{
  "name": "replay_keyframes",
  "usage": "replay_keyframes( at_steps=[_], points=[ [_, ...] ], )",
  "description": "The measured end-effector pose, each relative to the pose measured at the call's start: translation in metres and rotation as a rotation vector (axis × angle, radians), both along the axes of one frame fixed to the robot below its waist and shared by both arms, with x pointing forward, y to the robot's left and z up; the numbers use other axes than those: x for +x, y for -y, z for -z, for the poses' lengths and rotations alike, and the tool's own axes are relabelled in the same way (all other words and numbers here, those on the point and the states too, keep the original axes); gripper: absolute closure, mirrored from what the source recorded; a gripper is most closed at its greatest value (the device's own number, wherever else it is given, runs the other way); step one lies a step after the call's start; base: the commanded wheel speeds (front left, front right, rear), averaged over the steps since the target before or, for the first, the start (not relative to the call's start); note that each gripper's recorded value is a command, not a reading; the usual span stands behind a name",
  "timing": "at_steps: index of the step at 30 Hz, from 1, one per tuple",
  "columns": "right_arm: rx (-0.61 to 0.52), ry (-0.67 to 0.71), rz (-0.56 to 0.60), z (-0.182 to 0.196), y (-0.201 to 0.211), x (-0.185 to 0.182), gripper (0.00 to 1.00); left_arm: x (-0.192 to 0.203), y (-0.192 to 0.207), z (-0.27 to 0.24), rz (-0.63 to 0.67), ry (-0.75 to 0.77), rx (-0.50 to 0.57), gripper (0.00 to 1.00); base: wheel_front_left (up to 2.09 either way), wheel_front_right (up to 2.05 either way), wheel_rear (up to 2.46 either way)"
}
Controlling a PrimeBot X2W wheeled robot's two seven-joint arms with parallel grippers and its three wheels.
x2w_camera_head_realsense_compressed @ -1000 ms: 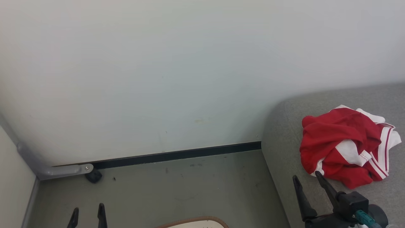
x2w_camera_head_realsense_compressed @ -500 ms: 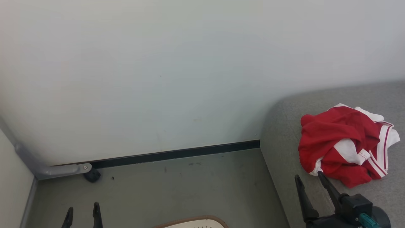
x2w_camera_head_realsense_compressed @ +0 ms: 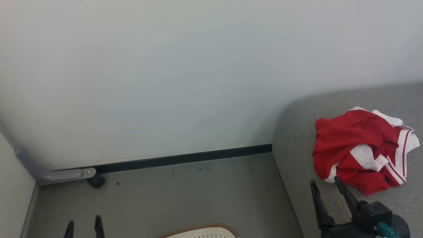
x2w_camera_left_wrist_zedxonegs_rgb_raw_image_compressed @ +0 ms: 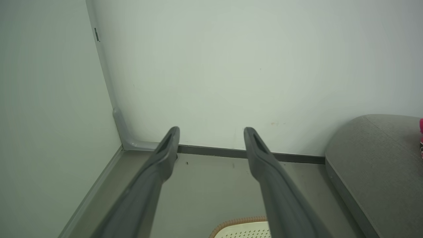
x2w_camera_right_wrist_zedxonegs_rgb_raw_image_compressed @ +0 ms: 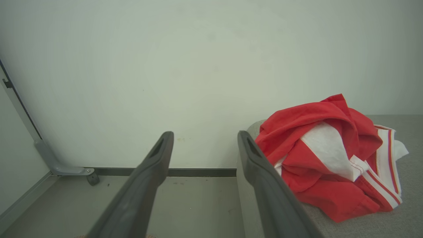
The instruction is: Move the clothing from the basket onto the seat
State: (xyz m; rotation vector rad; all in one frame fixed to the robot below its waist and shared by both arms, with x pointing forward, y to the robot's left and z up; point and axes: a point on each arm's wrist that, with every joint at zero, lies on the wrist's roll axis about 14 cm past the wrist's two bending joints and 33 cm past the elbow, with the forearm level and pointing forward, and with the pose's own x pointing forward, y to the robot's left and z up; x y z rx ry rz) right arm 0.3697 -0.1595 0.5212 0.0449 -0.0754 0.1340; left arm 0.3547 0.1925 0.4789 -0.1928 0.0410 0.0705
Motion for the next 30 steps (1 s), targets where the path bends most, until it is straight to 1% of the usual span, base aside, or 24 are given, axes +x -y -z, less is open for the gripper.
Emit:
replay_keyframes(
  at_steps=[14,15,21,25,30],
  points=[
    [0.001,-0.01,-0.001,0.004,-0.003,-0.001,0.0,0.0,-0.002,0.001,-0.006,-0.005,0.025,0.0,0.0,0.0,0.0],
    [0.002,-0.02,-0.001,0.008,-0.004,-0.001,1.0,-0.001,-0.001,0.004,-0.006,-0.016,0.023,1.0,0.0,0.0,0.0],
    [0.014,-0.135,0.001,0.047,-0.01,-0.02,1.0,-0.014,0.004,0.032,-0.006,-0.104,0.003,1.0,0.0,0.0,0.0],
    [0.058,-0.151,0.022,0.047,-0.005,-0.017,1.0,-0.013,0.004,0.034,-0.008,-0.118,-0.028,1.0,0.0,0.0,0.0],
    [0.132,-0.181,0.043,0.049,0.0,-0.015,1.0,-0.014,0.001,0.038,-0.027,-0.139,-0.098,1.0,0.0,0.0,0.0]
  ],
)
